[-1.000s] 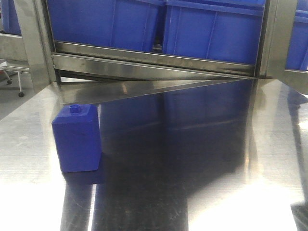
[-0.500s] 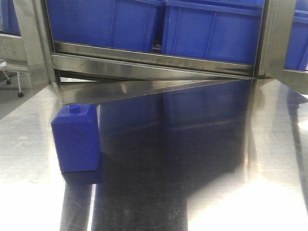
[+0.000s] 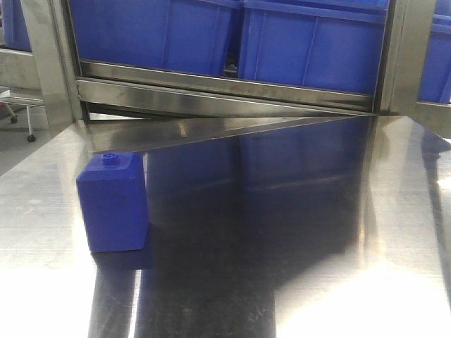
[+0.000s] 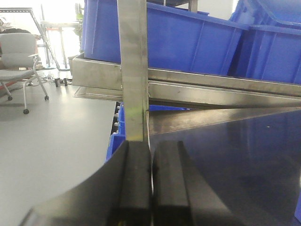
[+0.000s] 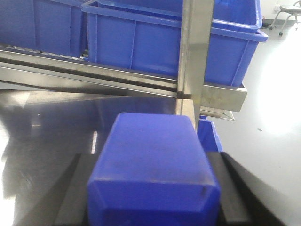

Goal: Pick and sort blue part to right shelf

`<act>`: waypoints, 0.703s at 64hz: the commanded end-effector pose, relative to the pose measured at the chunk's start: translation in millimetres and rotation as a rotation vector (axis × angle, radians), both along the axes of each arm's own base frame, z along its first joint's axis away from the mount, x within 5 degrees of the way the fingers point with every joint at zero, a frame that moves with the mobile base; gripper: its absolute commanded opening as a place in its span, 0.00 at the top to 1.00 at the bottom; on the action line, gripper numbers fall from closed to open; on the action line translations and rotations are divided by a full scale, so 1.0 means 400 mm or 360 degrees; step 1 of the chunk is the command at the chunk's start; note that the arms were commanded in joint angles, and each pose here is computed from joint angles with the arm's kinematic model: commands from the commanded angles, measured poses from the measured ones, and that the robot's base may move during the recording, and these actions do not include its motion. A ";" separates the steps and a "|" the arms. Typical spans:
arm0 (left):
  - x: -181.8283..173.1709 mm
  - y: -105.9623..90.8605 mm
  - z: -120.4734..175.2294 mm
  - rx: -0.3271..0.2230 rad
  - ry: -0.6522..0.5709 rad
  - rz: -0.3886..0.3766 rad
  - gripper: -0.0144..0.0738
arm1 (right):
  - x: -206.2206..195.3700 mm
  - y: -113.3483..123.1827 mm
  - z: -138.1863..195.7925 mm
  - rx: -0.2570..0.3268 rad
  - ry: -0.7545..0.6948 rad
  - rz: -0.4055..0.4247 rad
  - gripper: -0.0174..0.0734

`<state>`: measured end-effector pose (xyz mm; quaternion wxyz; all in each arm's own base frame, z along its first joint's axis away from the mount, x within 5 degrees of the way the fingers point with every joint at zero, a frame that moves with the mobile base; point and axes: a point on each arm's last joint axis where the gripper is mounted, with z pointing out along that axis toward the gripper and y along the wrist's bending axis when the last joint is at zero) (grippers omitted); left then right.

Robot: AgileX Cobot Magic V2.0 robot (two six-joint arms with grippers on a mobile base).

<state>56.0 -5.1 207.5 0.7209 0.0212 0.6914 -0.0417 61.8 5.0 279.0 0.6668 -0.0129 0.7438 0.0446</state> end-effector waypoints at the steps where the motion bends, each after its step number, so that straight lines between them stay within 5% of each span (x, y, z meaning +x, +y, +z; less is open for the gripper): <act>1: -0.003 0.002 0.001 -0.0022 -0.0127 0.0009 0.70 | -0.001 -0.001 0.043 -0.0016 -0.0177 -0.0012 0.35; 45: -0.003 0.002 0.001 -0.0022 -0.0127 0.0009 0.70 | -0.001 -0.001 0.043 -0.0016 -0.0175 -0.0012 0.35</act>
